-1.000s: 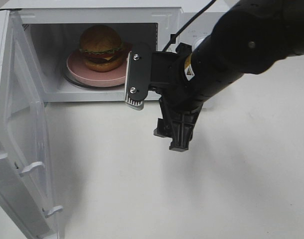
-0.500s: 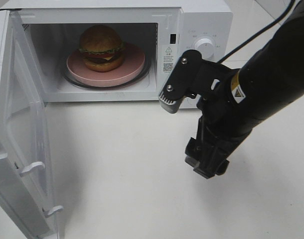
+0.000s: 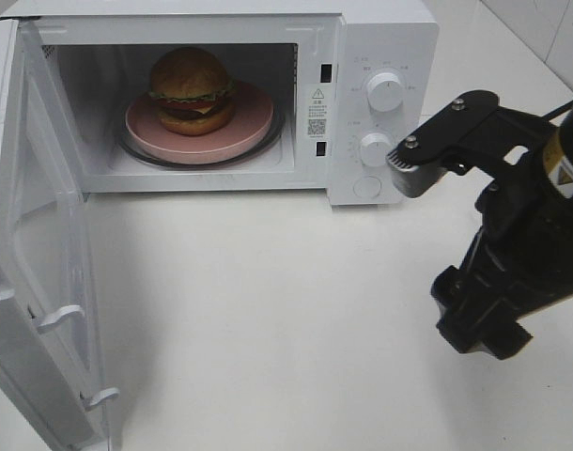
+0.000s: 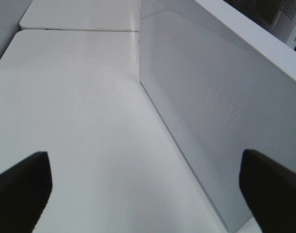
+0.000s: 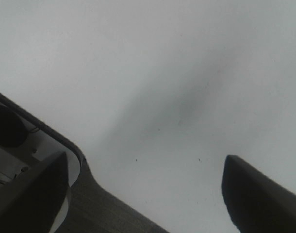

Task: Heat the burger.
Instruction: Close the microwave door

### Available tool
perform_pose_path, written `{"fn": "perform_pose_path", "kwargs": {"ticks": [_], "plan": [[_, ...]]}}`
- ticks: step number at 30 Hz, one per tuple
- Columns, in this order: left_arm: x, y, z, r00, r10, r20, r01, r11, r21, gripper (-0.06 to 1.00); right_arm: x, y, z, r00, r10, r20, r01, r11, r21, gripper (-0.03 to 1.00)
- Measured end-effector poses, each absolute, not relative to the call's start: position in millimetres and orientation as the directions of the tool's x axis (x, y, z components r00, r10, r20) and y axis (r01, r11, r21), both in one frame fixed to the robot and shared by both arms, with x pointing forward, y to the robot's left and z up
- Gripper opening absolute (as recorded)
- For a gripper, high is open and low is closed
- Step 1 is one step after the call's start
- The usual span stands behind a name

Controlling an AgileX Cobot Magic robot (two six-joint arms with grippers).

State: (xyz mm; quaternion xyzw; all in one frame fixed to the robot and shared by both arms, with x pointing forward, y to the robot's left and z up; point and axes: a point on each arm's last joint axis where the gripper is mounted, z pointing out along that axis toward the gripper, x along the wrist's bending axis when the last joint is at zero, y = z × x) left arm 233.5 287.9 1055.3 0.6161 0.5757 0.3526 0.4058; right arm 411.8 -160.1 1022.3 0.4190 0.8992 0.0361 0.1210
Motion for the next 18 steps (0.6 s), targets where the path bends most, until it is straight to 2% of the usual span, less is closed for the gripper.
{"fn": "perform_pose_path", "kwargs": {"ticks": [5,18], "plan": [[234,288,1055,0.089,0.996,-0.033,0.423,-0.008,0.906,0.97,399,-173,1039,-0.597,0.779,-0.191,0.762,0.625,0.169,0.77],[234,288,1055,0.089,0.996,-0.033,0.423,-0.008,0.906,0.97,357,-211,1085,-0.543,0.828,-0.144,0.757,0.556,0.344,0.76]]}}
